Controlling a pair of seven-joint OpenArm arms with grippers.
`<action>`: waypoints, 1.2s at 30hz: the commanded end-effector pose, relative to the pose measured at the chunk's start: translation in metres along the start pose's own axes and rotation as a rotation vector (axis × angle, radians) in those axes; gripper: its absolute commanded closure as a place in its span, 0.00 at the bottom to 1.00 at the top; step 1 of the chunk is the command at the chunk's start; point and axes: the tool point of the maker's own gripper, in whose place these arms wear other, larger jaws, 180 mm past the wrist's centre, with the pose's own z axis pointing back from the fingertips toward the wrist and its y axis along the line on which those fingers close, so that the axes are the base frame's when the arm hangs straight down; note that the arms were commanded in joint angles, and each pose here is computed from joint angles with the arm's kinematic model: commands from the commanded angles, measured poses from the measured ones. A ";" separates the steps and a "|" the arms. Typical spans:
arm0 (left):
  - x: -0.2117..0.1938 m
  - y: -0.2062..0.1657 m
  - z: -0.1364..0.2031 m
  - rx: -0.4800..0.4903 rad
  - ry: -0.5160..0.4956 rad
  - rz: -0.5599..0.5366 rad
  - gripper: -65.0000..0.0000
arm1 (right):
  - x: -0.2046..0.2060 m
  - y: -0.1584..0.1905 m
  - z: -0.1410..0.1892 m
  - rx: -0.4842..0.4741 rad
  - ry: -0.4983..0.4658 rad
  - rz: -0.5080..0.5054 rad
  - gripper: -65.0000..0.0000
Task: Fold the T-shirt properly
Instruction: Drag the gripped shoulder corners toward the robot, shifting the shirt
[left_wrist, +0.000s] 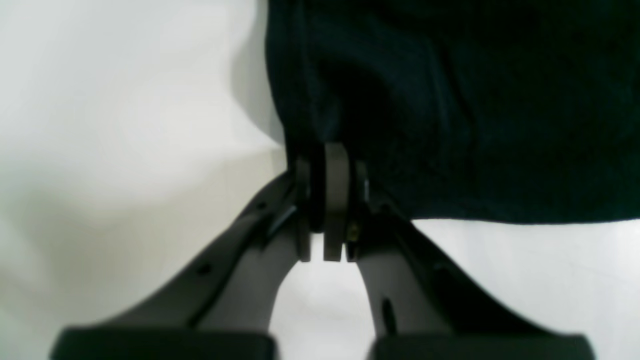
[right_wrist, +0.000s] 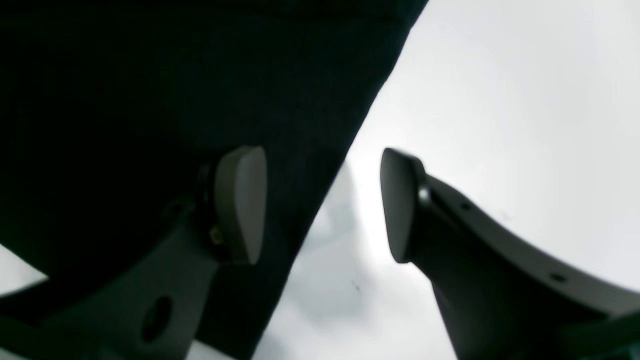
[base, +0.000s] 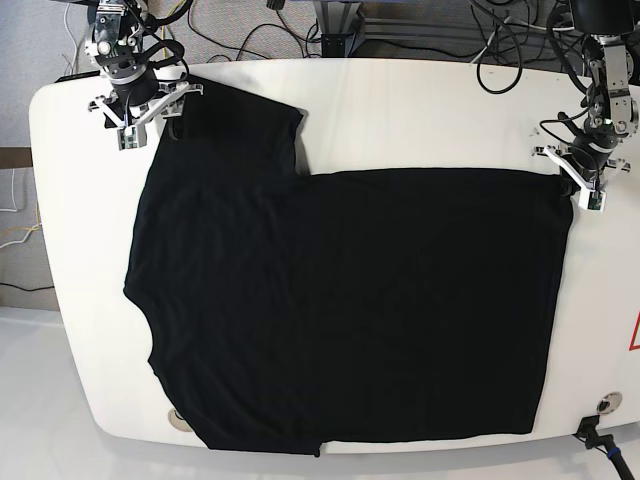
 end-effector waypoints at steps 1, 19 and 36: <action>-0.016 0.007 0.002 0.016 0.085 -0.032 1.00 | 0.006 0.000 0.003 0.012 -0.014 0.010 0.46; 0.000 -0.001 0.003 -0.025 0.009 -0.018 1.00 | -0.015 0.016 -0.033 0.064 0.158 0.035 0.49; -0.009 -0.003 0.003 -0.027 0.037 -0.017 1.00 | -0.054 0.029 -0.032 0.110 0.275 0.008 1.00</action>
